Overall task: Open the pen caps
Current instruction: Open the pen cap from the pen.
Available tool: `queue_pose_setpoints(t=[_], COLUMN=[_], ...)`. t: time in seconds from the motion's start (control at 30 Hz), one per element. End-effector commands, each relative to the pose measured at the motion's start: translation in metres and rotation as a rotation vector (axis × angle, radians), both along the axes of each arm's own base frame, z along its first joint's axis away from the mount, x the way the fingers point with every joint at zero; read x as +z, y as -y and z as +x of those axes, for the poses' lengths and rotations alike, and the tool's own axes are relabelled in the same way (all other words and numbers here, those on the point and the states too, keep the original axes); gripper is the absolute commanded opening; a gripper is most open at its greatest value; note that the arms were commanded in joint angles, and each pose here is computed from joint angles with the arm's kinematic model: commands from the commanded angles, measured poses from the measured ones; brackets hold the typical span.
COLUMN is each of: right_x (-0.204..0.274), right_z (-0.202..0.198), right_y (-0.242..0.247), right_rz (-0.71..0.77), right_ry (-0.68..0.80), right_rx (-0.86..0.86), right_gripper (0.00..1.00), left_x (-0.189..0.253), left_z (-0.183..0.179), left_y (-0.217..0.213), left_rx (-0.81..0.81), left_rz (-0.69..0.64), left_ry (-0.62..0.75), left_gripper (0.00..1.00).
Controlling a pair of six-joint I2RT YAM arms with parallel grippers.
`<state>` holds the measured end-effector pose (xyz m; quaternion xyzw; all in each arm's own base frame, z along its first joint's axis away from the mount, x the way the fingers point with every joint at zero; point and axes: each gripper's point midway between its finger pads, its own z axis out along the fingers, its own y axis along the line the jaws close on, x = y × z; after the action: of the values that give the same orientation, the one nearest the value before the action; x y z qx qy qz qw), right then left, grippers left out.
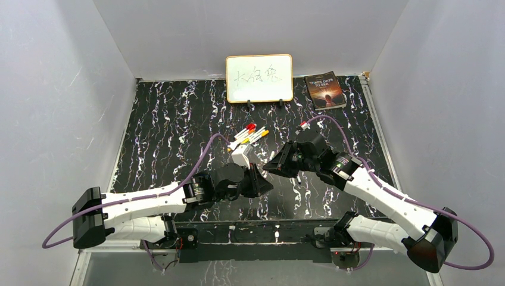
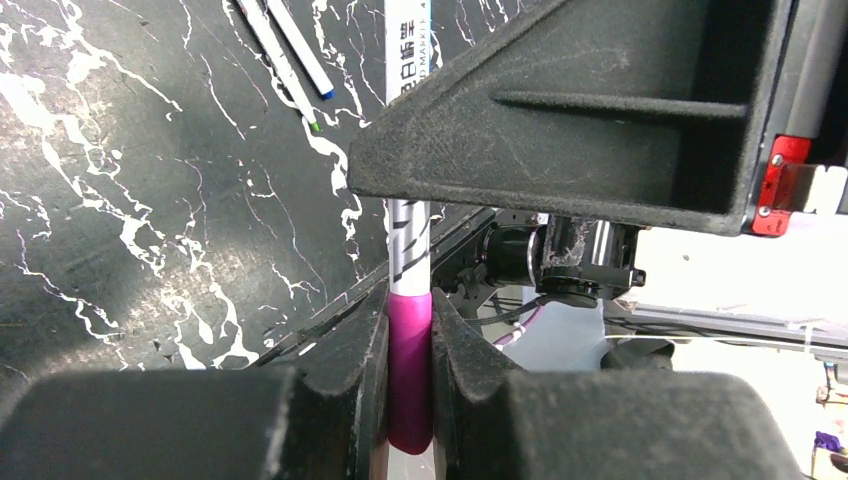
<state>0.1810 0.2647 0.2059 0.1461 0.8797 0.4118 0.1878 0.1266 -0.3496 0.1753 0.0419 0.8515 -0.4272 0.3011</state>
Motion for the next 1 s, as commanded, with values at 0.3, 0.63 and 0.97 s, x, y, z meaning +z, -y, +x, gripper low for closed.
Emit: queue_pose_setpoints(t=[0.3, 0.63, 0.97], right_x=[0.02, 0.028, 0.049], right_z=[0.016, 0.053, 0.119], right_y=[-0.006, -0.012, 0.034], right_rz=[0.007, -0.058, -0.054], right_ry=[0.085, 0.129, 0.168], right_rx=[-0.014, -0.033, -0.128], right_gripper=[0.0, 0.0, 0.0], left_x=[0.001, -0.008, -0.021], left_z=[-0.007, -0.02, -0.041], left_y=[0.0, -0.014, -0.021], left_rx=[-0.031, -0.056, -0.103], left_rz=[-0.009, -0.008, -0.024], left_ry=[-0.012, -0.05, -0.113], left_gripper=[0.02, 0.0, 0.0])
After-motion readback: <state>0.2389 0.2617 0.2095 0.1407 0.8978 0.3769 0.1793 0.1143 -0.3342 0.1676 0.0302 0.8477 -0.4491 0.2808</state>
